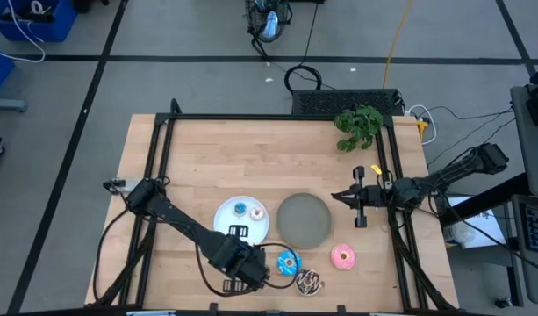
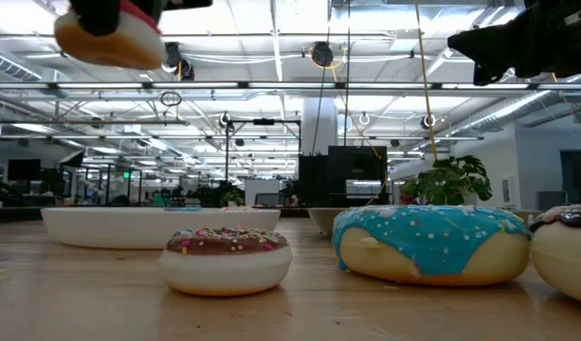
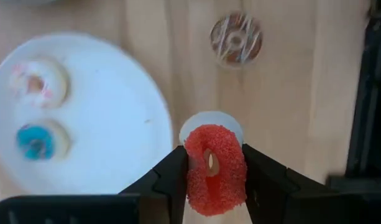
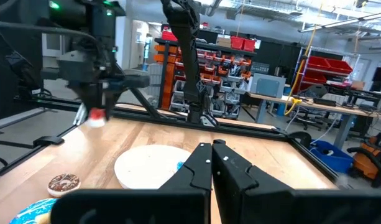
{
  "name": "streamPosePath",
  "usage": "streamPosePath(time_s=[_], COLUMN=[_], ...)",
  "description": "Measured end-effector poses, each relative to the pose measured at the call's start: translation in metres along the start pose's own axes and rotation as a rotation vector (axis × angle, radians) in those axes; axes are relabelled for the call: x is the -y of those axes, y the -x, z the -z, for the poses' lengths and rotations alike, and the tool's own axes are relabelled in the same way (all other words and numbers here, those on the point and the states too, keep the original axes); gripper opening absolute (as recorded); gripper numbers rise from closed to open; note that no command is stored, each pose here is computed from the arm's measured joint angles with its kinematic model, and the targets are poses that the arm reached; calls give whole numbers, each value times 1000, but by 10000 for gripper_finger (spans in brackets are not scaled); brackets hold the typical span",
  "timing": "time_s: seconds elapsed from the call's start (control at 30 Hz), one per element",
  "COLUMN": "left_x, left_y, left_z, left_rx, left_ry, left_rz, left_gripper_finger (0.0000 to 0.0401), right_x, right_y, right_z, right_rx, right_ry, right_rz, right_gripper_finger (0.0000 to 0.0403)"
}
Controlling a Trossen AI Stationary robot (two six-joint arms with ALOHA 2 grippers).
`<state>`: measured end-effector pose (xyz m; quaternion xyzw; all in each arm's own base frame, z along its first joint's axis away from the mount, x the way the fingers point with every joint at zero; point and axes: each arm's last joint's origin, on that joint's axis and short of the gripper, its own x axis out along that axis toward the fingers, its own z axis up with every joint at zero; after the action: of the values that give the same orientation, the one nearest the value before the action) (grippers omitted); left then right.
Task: Pick & Place donuts
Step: Put the small orange donut on the white plate
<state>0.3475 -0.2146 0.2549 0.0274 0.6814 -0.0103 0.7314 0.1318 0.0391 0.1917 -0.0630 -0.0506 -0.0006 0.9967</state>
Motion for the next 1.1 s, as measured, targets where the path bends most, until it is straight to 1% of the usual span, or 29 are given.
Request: streamPosePath(time_s=[0.13, 0.2, 0.4, 0.63, 0.77, 0.93, 1.1], left_x=[-7, -10, -17, -33, -41, -61, -91], left_y=[7, 9, 8, 8, 18, 38, 56], left_z=[12, 15, 11, 4, 4, 12, 32], left_rx=[-123, -159, -167, -157, -122, -44, 9], left_ry=[2, 9, -16, -23, -37, -8, 73], left_rz=[-67, -88, -80, -98, -96, -130, -146], left_gripper_finger=[134, 134, 134, 134, 134, 134, 134], right_x=[-1, -1, -1, -1, -1, -1, -1], right_y=[0, 0, 0, 0, 0, 0, 0], right_z=[0, 0, 0, 0, 0, 0, 0], right_rx=[3, 3, 5, 4, 3, -1, -1], right_ry=[0, 0, 0, -7, -7, -20, -21], right_rz=[-20, -20, -20, -20, -21, -22, -22], right_gripper_finger=[0, 0, 0, 0, 0, 0, 0])
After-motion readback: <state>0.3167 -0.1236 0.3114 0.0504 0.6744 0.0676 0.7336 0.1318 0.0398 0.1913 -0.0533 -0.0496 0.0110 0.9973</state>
